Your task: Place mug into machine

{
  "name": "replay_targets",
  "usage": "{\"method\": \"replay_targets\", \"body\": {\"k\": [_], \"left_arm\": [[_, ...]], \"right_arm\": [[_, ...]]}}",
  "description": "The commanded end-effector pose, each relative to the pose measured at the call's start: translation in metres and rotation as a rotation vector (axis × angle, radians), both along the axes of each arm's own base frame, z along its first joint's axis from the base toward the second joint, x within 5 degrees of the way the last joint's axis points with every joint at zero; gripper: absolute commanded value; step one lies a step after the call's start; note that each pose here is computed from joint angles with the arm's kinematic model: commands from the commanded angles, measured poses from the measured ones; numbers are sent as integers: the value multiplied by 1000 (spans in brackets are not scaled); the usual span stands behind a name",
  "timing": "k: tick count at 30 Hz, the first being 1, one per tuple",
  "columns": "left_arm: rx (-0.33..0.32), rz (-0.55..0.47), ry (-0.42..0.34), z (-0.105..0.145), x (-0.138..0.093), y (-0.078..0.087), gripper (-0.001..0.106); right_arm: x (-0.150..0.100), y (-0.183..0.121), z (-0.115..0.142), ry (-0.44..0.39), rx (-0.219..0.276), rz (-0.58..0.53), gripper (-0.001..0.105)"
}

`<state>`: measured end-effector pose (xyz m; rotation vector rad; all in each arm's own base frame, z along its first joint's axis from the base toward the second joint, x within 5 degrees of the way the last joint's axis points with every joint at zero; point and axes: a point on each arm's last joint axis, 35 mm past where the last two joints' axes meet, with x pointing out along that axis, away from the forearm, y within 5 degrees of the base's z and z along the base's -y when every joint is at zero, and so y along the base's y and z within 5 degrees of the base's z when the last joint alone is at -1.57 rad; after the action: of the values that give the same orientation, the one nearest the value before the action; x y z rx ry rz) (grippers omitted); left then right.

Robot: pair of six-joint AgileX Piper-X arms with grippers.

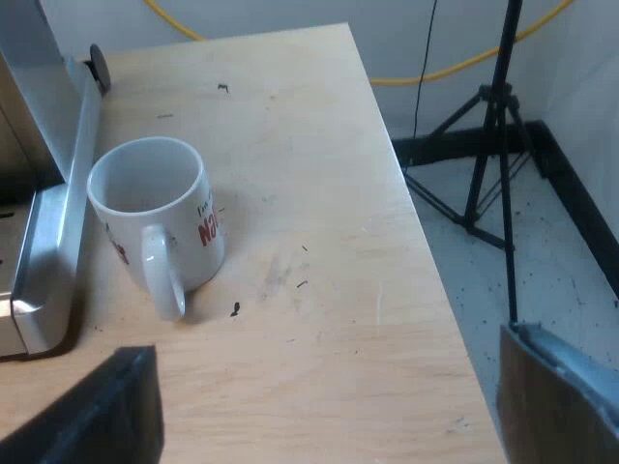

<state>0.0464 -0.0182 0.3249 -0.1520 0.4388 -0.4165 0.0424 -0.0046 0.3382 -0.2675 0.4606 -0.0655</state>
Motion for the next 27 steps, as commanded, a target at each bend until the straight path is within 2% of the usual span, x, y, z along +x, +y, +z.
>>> {"method": "replay_targets", "body": {"k": [1,8,13,19,27], "left_arm": [[-1,-67,-9,12,6,-4,72],[-31,-180,-38,33,27,-16,72],[-50,-281,-22,40,47,-30,72],[-41,-349,19,34,68,-46,72],[-23,-449,62,23,95,-78,72]], "right_arm": [[9,1,10,16,-2,32,71],[30,3,19,82,40,95,71],[50,4,17,154,70,130,71],[70,4,11,219,88,150,71],[88,4,7,241,99,162,71]]}}
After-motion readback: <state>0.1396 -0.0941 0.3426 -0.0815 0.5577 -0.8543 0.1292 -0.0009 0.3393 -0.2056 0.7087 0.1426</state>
